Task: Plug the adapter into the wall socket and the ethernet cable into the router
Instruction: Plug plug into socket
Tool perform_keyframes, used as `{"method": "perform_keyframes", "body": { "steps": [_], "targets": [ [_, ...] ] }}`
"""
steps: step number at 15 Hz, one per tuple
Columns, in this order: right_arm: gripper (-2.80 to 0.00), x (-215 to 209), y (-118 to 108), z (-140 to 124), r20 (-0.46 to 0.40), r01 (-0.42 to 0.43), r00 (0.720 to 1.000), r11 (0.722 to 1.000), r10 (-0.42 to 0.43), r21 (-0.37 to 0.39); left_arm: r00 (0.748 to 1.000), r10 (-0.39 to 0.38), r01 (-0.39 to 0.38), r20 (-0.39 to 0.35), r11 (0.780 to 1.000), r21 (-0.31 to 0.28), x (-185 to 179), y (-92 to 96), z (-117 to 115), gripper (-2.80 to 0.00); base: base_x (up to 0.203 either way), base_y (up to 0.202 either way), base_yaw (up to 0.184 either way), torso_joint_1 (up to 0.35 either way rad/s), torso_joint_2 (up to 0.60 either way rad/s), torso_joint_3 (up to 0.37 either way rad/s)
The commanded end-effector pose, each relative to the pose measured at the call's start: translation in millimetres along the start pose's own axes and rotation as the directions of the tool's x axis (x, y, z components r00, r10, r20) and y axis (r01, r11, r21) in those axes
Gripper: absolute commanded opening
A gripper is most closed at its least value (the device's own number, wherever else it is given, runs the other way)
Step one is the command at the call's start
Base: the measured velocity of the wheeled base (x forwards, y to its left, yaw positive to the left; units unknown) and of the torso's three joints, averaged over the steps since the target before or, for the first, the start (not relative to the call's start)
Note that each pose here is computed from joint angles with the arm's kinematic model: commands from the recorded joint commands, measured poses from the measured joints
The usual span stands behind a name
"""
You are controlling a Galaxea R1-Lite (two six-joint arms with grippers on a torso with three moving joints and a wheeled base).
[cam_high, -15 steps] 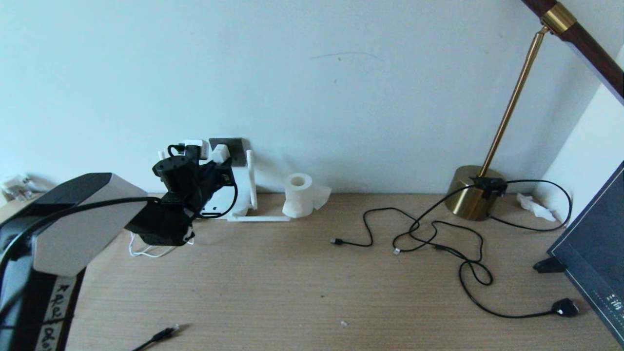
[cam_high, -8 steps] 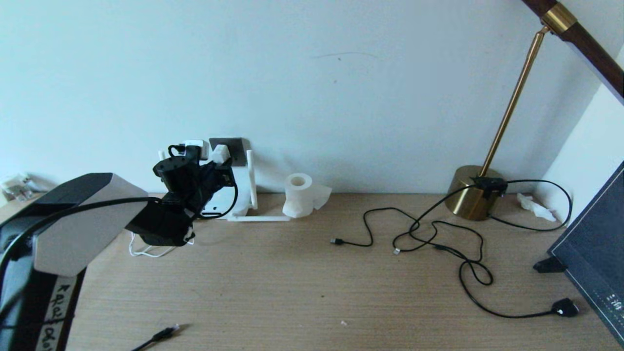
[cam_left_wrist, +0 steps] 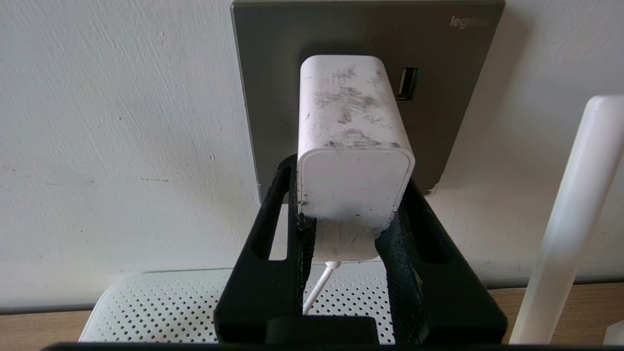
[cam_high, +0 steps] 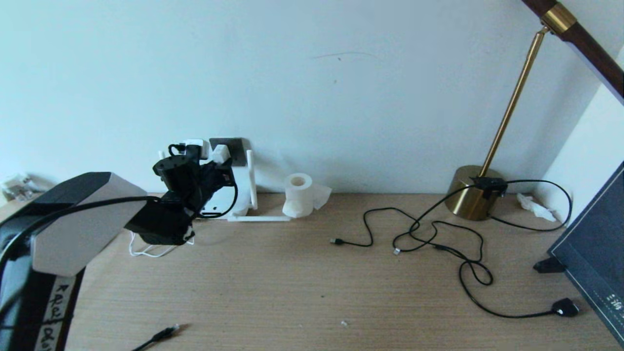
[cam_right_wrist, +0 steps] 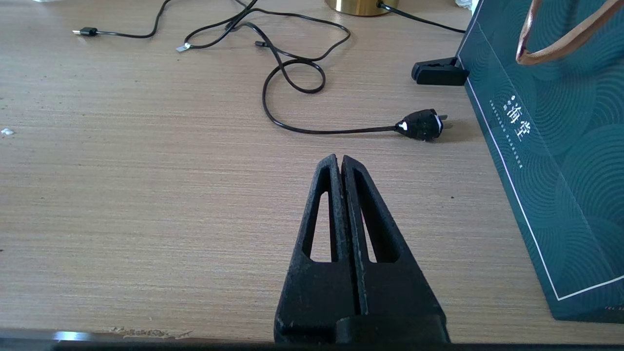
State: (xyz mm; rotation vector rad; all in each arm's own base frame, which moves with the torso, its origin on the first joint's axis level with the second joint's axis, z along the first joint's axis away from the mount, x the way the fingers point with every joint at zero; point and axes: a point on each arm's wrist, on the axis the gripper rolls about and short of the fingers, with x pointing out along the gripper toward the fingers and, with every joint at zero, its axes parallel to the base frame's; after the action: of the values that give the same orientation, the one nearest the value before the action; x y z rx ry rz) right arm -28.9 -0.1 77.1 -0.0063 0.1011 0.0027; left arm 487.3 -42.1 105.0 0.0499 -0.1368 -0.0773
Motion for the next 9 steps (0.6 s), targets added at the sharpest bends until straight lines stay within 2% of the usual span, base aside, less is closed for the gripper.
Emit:
{"method": "perform_keyframes", "body": {
  "steps": [1,3,9],
  "targets": [
    [-2.80,0.1,0.0,-0.1,-0.002,-0.001,1.000,1.000,0.001,0.000,1.000,0.008,-0.008,0.020,1.000,-0.001,2.7,-1.4,4.7,-2.80,0.000,0.000,0.000,0.000,0.00,0.000],
    [-2.80,0.1,0.0,-0.1,-0.002,-0.001,1.000,1.000,0.001,0.000,0.999,0.040,-0.040,0.033,0.999,-0.004,8.1,-2.0,9.7,-2.80,0.000,0.000,0.000,0.000,0.00,0.000],
    [-2.80,0.1,0.0,-0.1,-0.002,0.001,1.000,1.000,-0.001,0.000,0.999,0.036,-0.036,0.033,0.999,-0.004,6.7,-5.6,13.1,-2.80,0.000,0.000,0.000,0.000,0.00,0.000]
  ]
}}
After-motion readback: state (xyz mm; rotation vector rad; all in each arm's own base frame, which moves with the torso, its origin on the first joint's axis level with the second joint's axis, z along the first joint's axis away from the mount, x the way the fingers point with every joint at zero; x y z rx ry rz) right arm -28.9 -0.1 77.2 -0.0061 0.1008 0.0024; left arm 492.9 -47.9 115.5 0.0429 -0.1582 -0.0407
